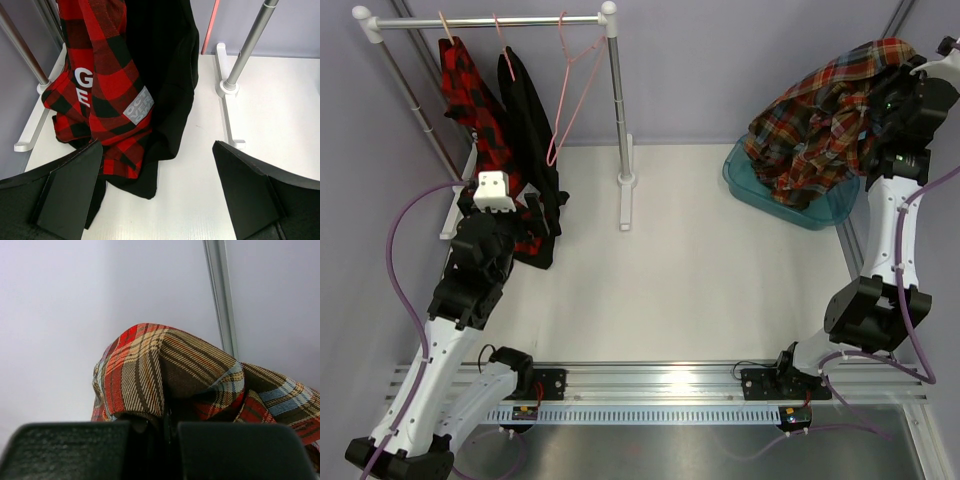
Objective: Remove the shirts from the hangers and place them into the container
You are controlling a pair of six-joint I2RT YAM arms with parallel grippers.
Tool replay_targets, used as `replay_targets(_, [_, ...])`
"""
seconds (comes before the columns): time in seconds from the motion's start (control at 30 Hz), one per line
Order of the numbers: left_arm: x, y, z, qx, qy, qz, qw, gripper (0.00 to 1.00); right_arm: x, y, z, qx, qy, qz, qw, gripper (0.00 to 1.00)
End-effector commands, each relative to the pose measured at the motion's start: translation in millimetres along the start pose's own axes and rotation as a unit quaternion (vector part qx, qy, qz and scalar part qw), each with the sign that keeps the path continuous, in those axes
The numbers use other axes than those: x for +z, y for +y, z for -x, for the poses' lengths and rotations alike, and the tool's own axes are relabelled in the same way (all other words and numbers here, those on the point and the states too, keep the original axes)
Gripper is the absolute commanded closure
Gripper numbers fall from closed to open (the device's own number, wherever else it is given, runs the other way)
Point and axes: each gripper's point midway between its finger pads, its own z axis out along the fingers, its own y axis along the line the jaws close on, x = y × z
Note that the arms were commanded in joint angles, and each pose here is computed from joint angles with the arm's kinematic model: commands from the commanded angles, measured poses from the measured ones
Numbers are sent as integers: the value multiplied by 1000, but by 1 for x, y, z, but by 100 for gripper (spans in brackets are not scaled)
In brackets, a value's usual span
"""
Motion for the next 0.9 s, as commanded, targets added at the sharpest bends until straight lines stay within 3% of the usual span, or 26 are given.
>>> replay_targets(0.0, [4, -3, 13, -16, -27, -5, 999, 1, -20, 27, 68, 2, -100, 51, 994, 100])
replay_targets(0.17, [4, -4, 13, -18, -27, -6, 999, 1, -13, 14, 51, 2, -84, 40, 996, 100])
replay_targets(0.6, [7, -3, 10, -15, -22, -4, 1000, 1, 30, 4, -51, 18, 26, 82, 996, 100])
replay_targets(0.87, [6, -2, 12, -18, -24, -3, 1000, 1, 18, 2, -132, 45, 109, 71, 990, 100])
